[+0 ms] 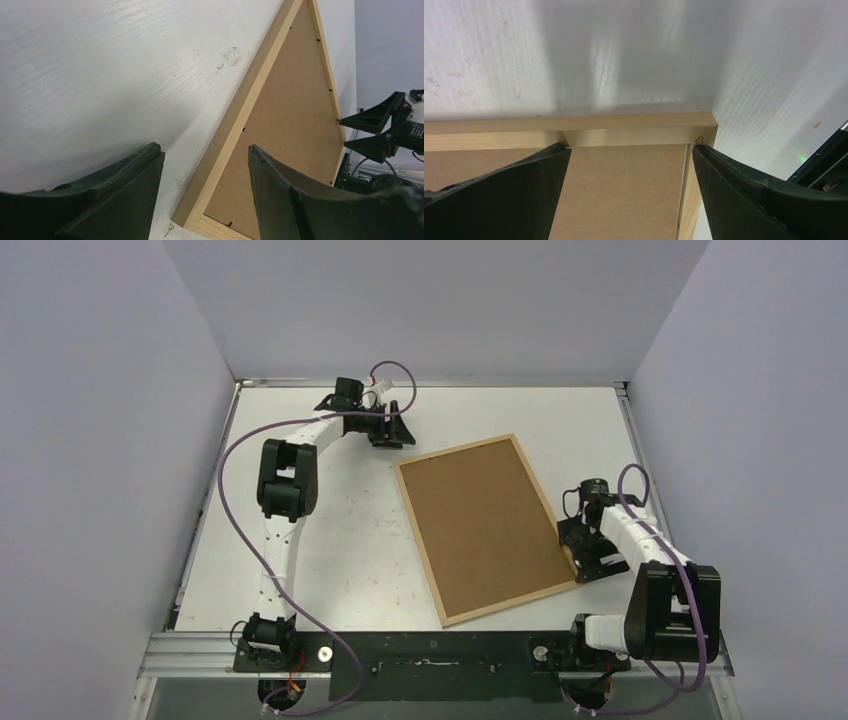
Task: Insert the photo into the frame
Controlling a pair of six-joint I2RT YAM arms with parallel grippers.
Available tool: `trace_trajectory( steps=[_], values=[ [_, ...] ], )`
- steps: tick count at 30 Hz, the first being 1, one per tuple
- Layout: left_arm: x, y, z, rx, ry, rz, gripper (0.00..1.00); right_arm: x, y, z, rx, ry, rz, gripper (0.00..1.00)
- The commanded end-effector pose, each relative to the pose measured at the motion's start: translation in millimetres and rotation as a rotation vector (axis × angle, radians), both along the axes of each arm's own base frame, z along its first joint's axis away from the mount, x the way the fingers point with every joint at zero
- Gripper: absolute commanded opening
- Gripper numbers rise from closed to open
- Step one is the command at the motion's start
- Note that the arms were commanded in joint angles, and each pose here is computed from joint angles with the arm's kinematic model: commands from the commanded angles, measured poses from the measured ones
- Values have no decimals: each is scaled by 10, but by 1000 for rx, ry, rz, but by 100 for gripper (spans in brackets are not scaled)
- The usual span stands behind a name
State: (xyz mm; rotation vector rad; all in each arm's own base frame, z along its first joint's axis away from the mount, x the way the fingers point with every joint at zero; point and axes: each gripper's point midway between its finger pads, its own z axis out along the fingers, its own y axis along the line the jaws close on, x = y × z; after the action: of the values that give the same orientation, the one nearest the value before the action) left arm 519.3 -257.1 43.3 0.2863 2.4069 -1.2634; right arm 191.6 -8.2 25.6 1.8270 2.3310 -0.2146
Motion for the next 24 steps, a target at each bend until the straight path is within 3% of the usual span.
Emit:
trace_trajectory(
  steps=[1,10,24],
  values=[
    [-50,-39,-120,-7,20,-31,60,107,276,-275,159,-88,-89,100],
    [-183,-31,-3,-146,88,-27,48,686,144,-124,80,-209,102,100],
    [-777,495,83,39,123,93,35,1867,224,-98,70,-371,469,98]
  ],
)
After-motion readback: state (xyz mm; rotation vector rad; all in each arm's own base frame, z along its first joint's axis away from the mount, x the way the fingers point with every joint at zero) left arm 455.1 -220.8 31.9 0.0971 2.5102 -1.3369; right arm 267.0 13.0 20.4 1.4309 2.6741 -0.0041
